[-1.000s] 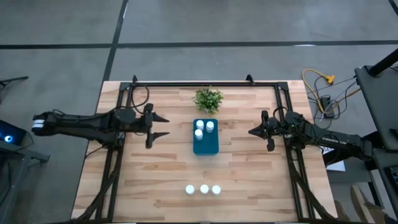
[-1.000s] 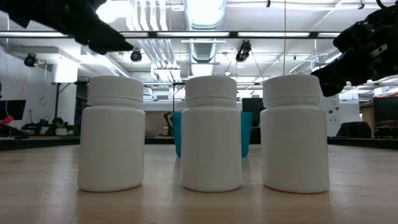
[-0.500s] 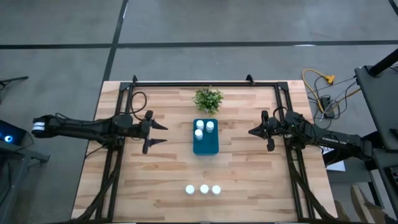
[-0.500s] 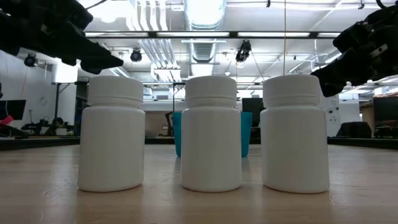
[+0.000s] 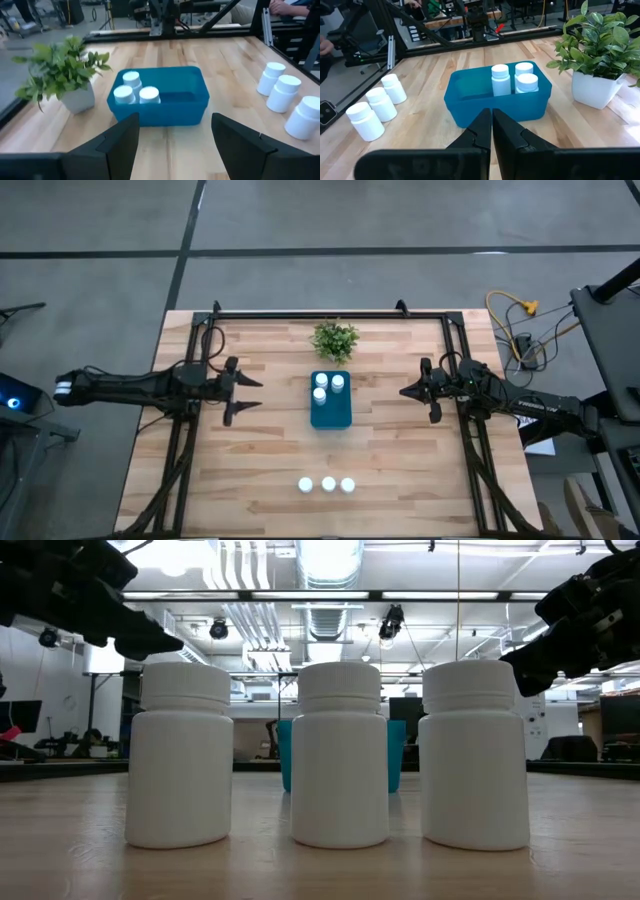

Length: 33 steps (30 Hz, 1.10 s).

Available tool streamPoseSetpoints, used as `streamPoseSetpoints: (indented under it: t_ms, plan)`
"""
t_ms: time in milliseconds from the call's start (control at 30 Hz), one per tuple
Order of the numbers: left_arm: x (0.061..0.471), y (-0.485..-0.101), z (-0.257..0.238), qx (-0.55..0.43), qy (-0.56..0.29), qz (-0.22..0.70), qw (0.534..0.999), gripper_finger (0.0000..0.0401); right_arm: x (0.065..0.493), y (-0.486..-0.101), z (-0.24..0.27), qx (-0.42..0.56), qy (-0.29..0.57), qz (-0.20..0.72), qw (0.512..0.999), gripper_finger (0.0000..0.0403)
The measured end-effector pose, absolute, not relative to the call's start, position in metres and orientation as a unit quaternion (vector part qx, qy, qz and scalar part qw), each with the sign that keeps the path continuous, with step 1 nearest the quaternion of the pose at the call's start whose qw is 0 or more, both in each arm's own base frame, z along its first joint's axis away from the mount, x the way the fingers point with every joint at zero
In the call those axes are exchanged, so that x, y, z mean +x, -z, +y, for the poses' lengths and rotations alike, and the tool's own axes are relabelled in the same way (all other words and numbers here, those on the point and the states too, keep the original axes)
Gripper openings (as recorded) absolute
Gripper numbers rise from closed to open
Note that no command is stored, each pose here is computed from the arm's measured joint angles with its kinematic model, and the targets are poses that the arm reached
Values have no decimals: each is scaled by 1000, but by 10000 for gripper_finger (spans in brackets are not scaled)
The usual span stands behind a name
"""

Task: Pick and place pill bottles into a basket
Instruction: Put the white pill bottle into the blue bin

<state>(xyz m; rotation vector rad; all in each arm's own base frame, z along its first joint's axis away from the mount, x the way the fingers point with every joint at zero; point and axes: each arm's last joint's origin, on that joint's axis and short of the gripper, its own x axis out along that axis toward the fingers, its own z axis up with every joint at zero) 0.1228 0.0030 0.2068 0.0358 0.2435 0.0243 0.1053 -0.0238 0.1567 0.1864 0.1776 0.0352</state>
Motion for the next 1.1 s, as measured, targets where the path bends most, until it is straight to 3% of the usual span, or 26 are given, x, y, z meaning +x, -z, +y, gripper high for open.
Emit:
streamPoseSetpoints:
  t_ms: [800, 1100]
  plan:
    - [104, -168, 0, 2, -2, 42, 999, 230, 105, -157, -24, 96, -15, 86, 992, 9]
    - [102, -168, 0, 5, -2, 30, 1000, 230, 107, -167, -26, 100, 7, 37, 994, 9]
